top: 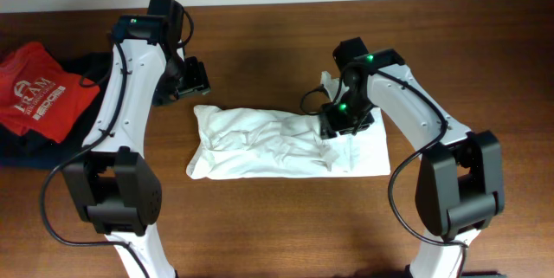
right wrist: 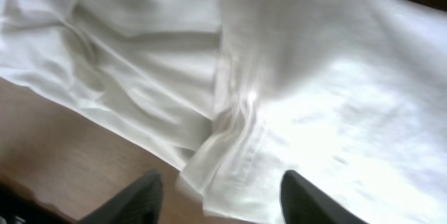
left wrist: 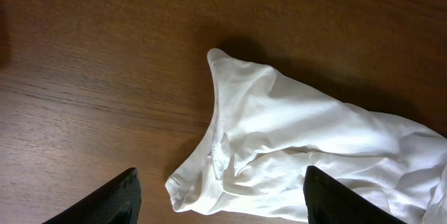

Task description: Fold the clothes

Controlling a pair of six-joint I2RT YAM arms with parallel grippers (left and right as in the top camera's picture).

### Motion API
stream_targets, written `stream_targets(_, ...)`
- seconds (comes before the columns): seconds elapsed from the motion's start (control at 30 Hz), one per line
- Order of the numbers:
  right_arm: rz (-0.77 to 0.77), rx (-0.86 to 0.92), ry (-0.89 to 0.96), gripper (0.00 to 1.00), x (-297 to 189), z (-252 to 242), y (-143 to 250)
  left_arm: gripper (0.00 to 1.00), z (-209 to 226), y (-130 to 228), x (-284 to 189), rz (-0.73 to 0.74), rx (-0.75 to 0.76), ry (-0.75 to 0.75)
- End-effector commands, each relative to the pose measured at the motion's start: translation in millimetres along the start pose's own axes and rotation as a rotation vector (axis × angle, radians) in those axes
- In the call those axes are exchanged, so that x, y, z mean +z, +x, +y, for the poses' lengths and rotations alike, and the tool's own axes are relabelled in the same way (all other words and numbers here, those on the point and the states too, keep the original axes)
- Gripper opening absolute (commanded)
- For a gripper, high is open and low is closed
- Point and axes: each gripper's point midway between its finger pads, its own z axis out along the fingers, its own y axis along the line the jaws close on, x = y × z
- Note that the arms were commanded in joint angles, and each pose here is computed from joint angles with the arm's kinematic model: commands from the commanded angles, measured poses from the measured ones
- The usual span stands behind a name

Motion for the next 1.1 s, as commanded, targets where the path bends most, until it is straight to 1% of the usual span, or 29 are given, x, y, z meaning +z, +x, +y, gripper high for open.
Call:
stream_targets(0.0,-0.021,-0.016,-0.046,0.61,1,11,-8,0.74,0,1,-4,-0.007,0.004,-0.005)
stream_targets(0.07,-0.020,-0.014,-0.010,0.60,0,5,-7,0.74,1,2,-4,-0.005,0.004,-0.006)
stream_targets(0.1,-0.012,-0.003,0.050,0.57,-1,-8,-5,0.74,1,3,-4,0.002,0.005,-0.008)
stream_targets(0.13,0.000,0.014,0.083,0.57,-7,-18,-3,0.79,3,7,-1,0.015,0.015,-0.017)
stream_targets(0.17,0.001,0.066,0.154,0.57,-22,-36,-1,0.82,6,13,5,0.043,0.025,-0.027)
stream_targets(0.2,-0.003,0.093,0.194,0.57,-30,-45,0,0.84,8,17,8,0.060,0.026,-0.033)
stream_targets(0.23,-0.007,0.173,0.270,0.59,-47,-66,5,0.87,12,28,19,0.102,0.065,-0.046)
stream_targets(0.27,-0.005,0.197,0.278,0.60,-51,-72,8,0.92,14,33,26,0.123,0.101,-0.049)
stream_targets(0.3,-0.001,0.230,0.274,0.60,-54,-79,11,0.94,16,39,34,0.147,0.144,-0.050)
stream_targets(0.33,0.007,0.253,0.273,0.60,-56,-86,15,0.94,17,48,45,0.181,0.190,-0.039)
stream_targets(0.4,0.008,0.270,0.272,0.60,-58,-91,17,0.95,-5,64,63,0.227,0.293,0.123)
stream_targets(0.43,0.007,0.271,0.272,0.60,-58,-92,17,0.94,-9,71,73,0.241,0.290,0.154)
stream_targets(0.57,0.009,0.270,0.277,0.61,-58,-92,18,0.91,-4,94,113,0.276,0.272,0.169)
stream_targets(0.6,0.010,0.272,0.280,0.61,-58,-93,18,0.89,-3,97,121,0.268,0.272,0.171)
stream_targets(0.67,0.012,0.277,0.280,0.61,-59,-95,19,0.89,-4,97,137,0.234,0.278,0.183)
stream_targets(0.7,0.017,0.278,0.280,0.61,-59,-95,20,0.76,-8,101,143,0.231,0.277,0.216)
stream_targets(0.73,0.021,0.284,0.279,0.61,-59,-96,22,0.69,-10,104,143,0.240,0.274,0.231)
stream_targets(0.8,0.023,0.298,0.279,0.61,-61,-101,24,0.29,-10,104,144,0.240,0.274,0.234)
stream_targets(0.83,0.025,0.314,0.278,0.61,-63,-105,26,0.16,-10,102,144,0.232,0.274,0.234)
stream_targets(0.87,0.025,0.336,0.276,0.61,-65,-112,29,0.08,-7,99,145,0.219,0.274,0.217)
stream_targets(0.9,0.023,0.360,0.275,0.61,-67,-120,32,0.03,-1,95,145,0.211,0.267,0.194)
stream_targets(0.93,0.023,0.381,0.283,0.61,-70,-130,35,0.01,11,89,143,0.204,0.237,0.148)
stream_targets(1.0,0.022,0.437,0.310,0.61,-77,-153,45,0.00,40,66,129,0.175,0.151,0.053)
stream_targets(1.03,0.020,0.465,0.316,0.61,-81,-164,50,0.00,63,42,113,0.133,0.086,-0.009)
stream_targets(1.07,0.018,0.485,0.315,0.62,-82,-170,53,0.00,80,28,100,0.105,0.042,-0.061)
